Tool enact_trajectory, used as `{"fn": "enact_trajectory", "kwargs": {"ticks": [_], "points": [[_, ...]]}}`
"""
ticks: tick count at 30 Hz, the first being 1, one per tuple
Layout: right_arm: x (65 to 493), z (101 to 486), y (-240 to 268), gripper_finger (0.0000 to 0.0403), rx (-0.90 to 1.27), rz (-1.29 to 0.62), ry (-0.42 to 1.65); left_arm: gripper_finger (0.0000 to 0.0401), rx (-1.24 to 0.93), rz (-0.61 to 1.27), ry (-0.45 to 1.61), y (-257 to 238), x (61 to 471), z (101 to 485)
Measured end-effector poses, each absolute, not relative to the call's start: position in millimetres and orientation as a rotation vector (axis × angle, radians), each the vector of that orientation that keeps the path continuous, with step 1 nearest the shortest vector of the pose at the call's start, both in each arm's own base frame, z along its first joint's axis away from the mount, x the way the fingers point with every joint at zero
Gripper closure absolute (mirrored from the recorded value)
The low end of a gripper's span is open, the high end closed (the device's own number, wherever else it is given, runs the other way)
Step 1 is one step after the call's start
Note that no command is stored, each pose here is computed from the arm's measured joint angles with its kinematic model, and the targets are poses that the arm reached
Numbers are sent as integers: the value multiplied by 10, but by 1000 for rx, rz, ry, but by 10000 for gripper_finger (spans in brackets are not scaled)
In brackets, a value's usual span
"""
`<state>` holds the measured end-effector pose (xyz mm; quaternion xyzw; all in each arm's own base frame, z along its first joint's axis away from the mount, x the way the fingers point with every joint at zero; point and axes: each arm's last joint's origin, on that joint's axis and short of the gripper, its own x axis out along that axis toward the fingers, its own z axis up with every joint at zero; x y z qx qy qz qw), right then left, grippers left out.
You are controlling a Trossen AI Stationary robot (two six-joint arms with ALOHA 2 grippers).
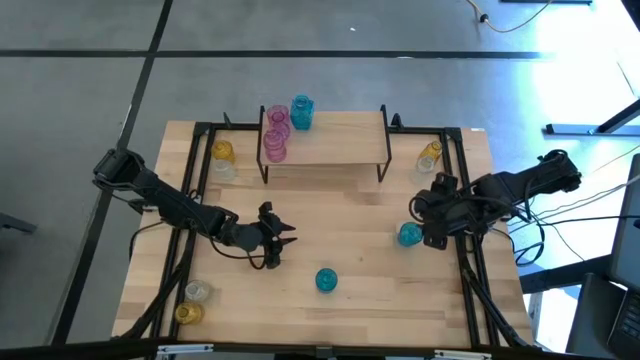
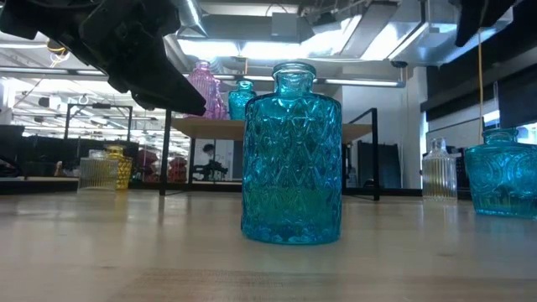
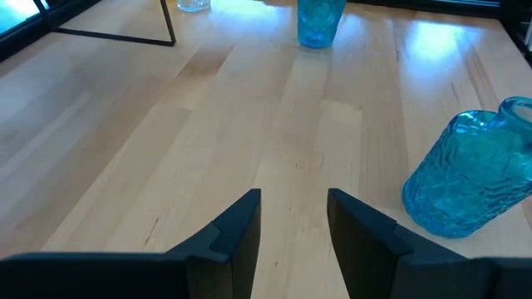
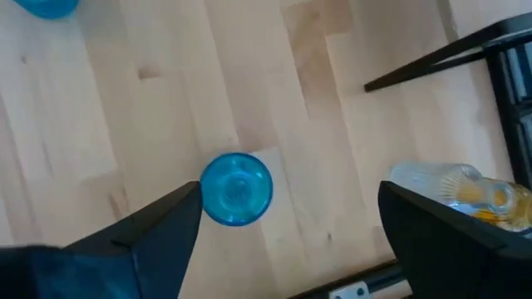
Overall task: Sort vases onto shelf
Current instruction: Put the right blue flower vase on the shelf aligned with the other blue flower vase
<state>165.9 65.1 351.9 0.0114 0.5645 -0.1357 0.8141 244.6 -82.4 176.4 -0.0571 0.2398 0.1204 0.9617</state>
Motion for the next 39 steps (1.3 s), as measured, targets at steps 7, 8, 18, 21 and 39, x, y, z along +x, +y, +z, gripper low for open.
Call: {"fn": "enact_trajectory", "kwargs": {"ticks": [7, 8, 18, 21, 39], "points": [[1520, 3113, 600, 93, 34, -239, 1219, 268, -116, 243, 487, -824, 2446, 1763], [1503, 3029, 596, 97, 40, -226, 1220, 268, -115, 243, 487, -824, 2445, 1763], [1437, 2484, 596, 116, 107, -145, 1252, 268, -114, 251, 484, -821, 2446, 1764], [1486, 2430, 610, 115, 98, -161, 1224, 268, -114, 251, 484, -822, 2446, 1764], [1656, 2266, 688, 133, 45, -160, 1299, 268, -116, 246, 485, -824, 2446, 1764]]}}
